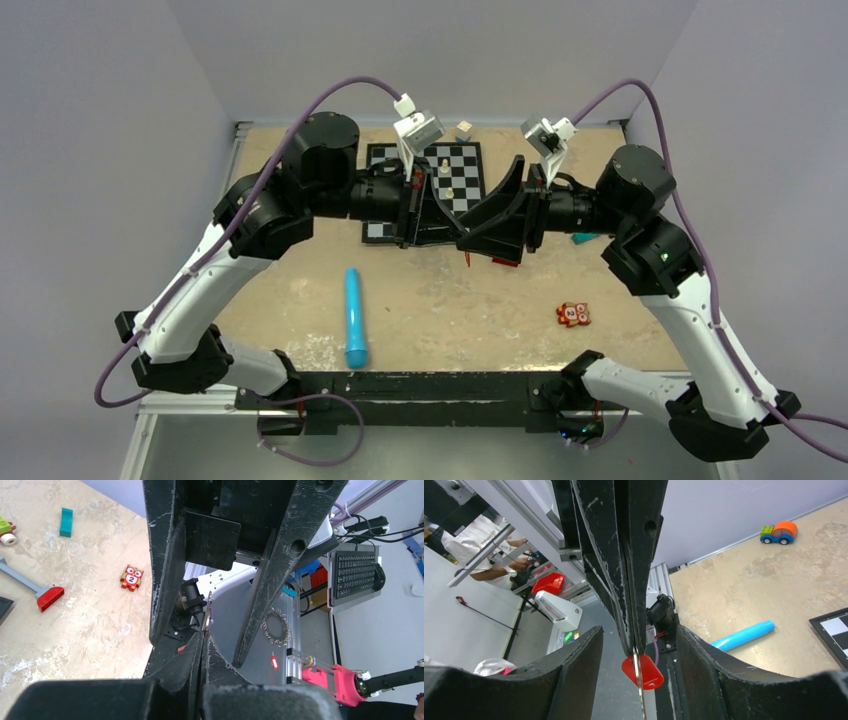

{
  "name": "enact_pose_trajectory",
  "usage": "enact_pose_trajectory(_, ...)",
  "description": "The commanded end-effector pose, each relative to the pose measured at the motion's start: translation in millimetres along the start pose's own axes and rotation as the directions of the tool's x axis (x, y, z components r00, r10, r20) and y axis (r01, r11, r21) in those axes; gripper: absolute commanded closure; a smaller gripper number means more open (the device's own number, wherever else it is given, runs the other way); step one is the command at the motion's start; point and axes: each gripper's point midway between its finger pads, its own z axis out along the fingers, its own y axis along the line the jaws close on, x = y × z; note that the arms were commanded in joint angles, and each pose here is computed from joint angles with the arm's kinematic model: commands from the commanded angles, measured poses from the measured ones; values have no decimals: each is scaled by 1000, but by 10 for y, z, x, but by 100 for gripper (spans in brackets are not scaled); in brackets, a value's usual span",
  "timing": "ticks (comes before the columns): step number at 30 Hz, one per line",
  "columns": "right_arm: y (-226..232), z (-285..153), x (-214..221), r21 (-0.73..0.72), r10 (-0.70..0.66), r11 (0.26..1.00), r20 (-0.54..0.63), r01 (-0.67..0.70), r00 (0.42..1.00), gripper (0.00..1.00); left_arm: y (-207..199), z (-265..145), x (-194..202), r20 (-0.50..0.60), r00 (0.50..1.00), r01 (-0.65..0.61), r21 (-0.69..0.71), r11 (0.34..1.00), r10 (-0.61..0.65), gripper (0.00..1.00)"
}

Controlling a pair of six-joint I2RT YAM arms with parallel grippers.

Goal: Remove the keys from the keyring

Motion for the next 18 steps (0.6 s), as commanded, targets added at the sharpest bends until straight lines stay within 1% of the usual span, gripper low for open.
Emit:
enact_pose_trajectory(1, 126, -103, -51, 8, -73, 997, 14, 73, 997, 45, -105, -134, -73, 47, 998, -38, 10, 999, 38, 100)
enact_pose_trajectory(7, 159, -104, -17, -19, -66, 998, 0, 66, 998, 57, -90, -160, -31, 38, 999, -38, 1, 999, 37, 100)
enact_pose_trajectory(11, 179, -92, -33, -34, -64, 997, 3, 64, 998, 63, -92, -163, -9, 33, 999, -36, 3, 999, 36, 100)
enact_pose_trajectory(18, 208, -101, -56, -38, -69, 997, 13, 69, 998, 65, -81, -198, 19, 29, 999, -41, -8, 999, 41, 100)
